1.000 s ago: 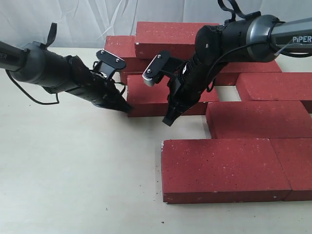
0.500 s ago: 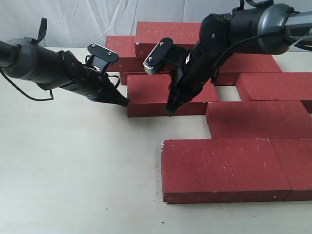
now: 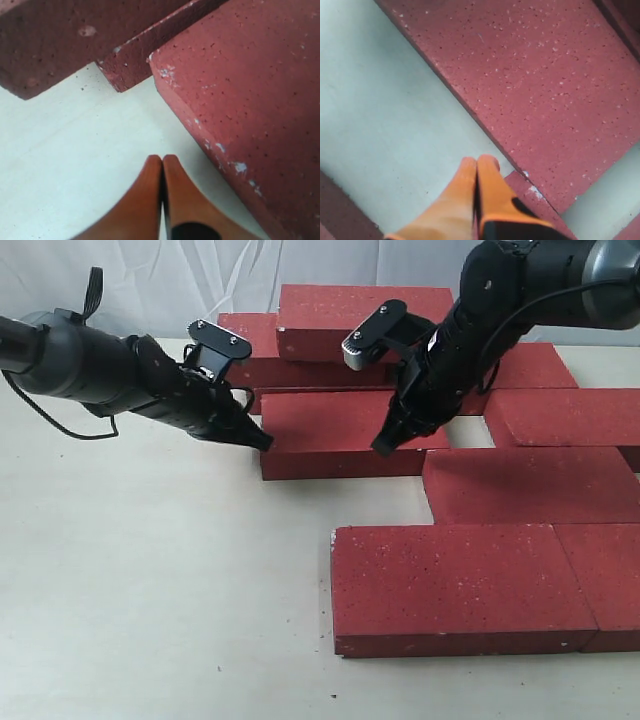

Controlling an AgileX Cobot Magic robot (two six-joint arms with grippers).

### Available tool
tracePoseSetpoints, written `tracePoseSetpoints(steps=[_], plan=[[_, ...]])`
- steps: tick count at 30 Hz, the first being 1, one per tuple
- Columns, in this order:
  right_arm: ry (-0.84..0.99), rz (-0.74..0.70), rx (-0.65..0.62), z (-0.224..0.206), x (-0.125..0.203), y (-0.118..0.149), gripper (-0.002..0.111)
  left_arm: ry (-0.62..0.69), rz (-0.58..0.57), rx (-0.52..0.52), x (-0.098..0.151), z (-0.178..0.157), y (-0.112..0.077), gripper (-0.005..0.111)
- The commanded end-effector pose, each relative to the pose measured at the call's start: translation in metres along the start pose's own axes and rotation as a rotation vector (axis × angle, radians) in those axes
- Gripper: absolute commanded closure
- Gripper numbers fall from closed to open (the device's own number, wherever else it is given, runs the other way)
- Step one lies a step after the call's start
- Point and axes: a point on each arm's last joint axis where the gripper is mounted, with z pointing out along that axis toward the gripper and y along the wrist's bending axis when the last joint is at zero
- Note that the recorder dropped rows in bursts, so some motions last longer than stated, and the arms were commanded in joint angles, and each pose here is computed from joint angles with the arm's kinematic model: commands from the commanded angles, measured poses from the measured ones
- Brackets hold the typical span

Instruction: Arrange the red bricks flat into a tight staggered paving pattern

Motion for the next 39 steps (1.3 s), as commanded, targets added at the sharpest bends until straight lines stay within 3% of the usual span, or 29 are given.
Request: tracePoseSetpoints(steps=[1,7,17,25,39], plan=[[-0.014,0.010,0.008,-0.011,0.000,-0.002,0.109,-0.010,0.006,-0.001,-0.003,0.000,-0.002,0.107],[-0.024,0.021,0.006,-0.015,-0.001,-0.001,0.109,0.020,0.013,0.010,0.002,0.013,-0.001,0.107],[-0.035,0.026,0.008,-0.015,-0.002,-0.001,0.109,0.038,0.040,0.082,-0.006,0.033,-0.029,0.107],[-0.032,0.023,0.009,-0.015,-0.002,-0.001,0.109,0.071,0.018,0.125,-0.006,0.043,-0.034,0.107],[-0.008,-0.016,0.039,-0.015,0.000,-0.004,0.109,0.046,0.035,0.171,-0.017,0.045,-0.061,0.107]])
